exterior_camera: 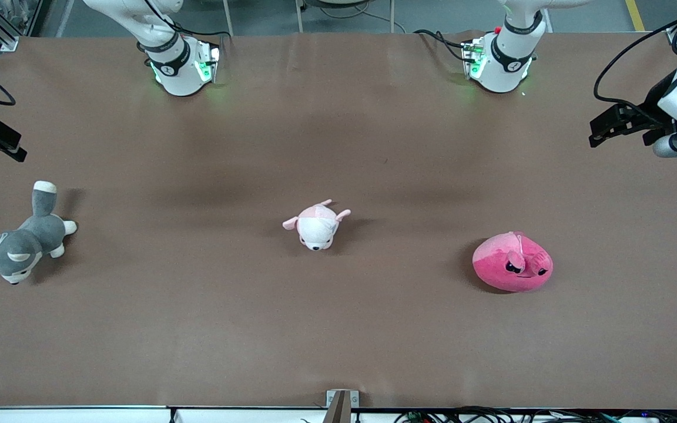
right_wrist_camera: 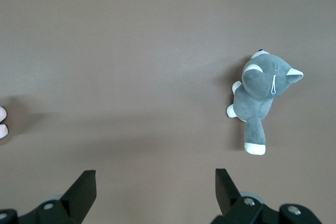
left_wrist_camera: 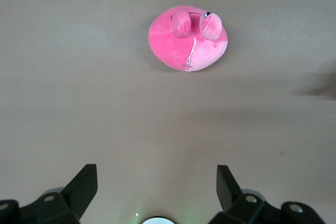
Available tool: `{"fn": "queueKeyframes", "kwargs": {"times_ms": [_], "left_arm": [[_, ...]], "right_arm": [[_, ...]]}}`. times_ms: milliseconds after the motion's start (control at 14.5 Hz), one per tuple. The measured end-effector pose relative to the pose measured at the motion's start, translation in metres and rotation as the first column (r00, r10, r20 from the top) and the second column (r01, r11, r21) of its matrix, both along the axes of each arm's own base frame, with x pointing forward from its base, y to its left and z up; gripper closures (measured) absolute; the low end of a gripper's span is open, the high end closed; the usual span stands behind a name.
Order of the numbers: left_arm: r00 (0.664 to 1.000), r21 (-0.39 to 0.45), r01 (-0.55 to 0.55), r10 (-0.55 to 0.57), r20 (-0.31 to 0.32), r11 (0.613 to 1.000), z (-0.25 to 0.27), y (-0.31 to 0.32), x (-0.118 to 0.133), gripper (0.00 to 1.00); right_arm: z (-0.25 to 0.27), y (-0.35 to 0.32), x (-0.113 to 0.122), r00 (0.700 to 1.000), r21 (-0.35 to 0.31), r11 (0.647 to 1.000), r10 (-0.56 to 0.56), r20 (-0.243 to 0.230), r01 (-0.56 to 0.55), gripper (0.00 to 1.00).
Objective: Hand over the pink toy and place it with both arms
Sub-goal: 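Move the left gripper toward the large pink plush toy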
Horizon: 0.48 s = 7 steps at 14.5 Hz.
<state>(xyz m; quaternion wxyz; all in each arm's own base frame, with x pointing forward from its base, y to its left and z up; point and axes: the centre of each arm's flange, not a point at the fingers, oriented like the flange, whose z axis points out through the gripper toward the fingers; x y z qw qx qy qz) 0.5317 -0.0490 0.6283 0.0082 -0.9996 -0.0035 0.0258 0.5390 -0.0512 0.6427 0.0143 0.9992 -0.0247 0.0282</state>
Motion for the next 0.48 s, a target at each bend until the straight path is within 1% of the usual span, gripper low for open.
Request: {"fn": "queueKeyframes", "kwargs": {"times_ms": [277, 415, 484], "left_arm": [[1.0, 0.013, -0.005, 0.005, 0.006, 1.0, 0.0, 0.005, 0.004, 0.0], [1.0, 0.013, -0.005, 0.005, 0.0, 1.0, -0.009, 0.006, 0.017, 0.0], [1.0, 0.01, -0.004, 0.004, 0.003, 1.0, -0.021, 0.005, 0.03, 0.0]], "right_arm": [[-0.003, 0.0, 0.0, 1.0, 0.001, 1.0, 0.0, -0.006, 0.0, 0.0], [-0.003, 0.0, 0.0, 1.0, 0.001, 1.0, 0.001, -0.007, -0.001, 0.0], [-0.003, 0.0, 0.0, 1.0, 0.001, 1.0, 0.001, -0.007, -0.001, 0.0]]}}
